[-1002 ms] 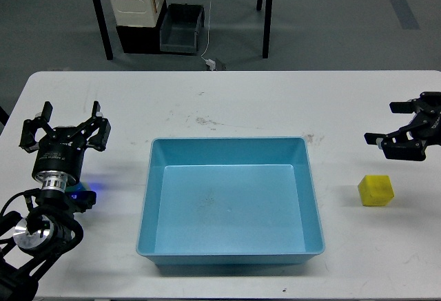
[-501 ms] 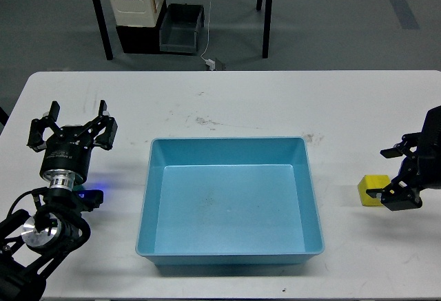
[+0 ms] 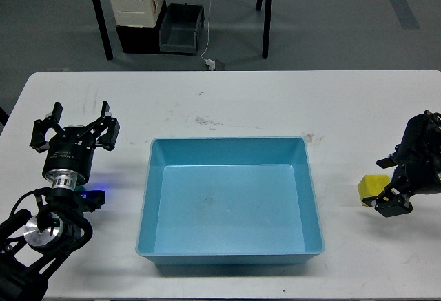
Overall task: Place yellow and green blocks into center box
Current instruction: 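Lower the right gripper onto the yellow cube and close it, then lift the yellow cube and carry it over the blue box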
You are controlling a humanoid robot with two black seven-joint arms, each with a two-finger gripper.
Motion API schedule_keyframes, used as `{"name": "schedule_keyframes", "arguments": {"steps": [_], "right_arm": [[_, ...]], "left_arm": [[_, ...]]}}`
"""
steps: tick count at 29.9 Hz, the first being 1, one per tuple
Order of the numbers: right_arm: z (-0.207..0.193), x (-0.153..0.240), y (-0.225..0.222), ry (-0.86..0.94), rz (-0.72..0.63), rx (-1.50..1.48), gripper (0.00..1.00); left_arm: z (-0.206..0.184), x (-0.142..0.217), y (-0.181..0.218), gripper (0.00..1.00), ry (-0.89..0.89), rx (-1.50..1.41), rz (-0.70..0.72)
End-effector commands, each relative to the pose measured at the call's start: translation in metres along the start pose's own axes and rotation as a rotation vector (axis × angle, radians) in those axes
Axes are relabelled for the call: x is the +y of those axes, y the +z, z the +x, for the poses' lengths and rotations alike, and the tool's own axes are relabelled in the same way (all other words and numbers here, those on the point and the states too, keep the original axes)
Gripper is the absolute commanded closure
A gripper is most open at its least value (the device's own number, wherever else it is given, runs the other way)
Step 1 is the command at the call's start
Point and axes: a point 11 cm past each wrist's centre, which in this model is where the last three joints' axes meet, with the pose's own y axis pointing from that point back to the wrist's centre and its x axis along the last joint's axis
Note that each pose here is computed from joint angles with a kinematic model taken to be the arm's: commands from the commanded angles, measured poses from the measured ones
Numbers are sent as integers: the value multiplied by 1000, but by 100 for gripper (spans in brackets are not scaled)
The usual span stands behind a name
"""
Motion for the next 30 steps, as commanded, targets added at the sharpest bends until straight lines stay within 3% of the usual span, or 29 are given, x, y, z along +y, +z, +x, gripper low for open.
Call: {"name": "schedule_keyframes", "arguments": {"steps": [1, 5, 11, 13, 20, 23, 26, 30], "right_arm": [[-3, -4, 2, -10, -5, -8, 2], [-8, -15, -4, -22, 18, -15, 5], [-9, -24, -13, -27, 44, -17, 20], [-8, -23, -13, -25, 43, -15, 27], [-9, -21, -10, -27, 35, -15, 68], [-8, -20, -10, -25, 34, -14, 80], [3, -14, -3, 0, 15, -1, 89], [45, 15, 21, 93, -60, 53, 92]], "left_arm": [[-1, -1, 0, 0, -3, -1, 2], [-1, -1, 0, 0, -3, -1, 2], [-1, -1, -1, 0, -2, -1, 4], [0, -1, 0, 0, -2, -2, 3], [0, -1, 0, 0, -2, -2, 3], [0, 0, -1, 0, -1, -3, 4], [-1, -1, 0, 0, -2, -4, 4], [-2, -2, 1, 0, -5, -4, 1]]}}
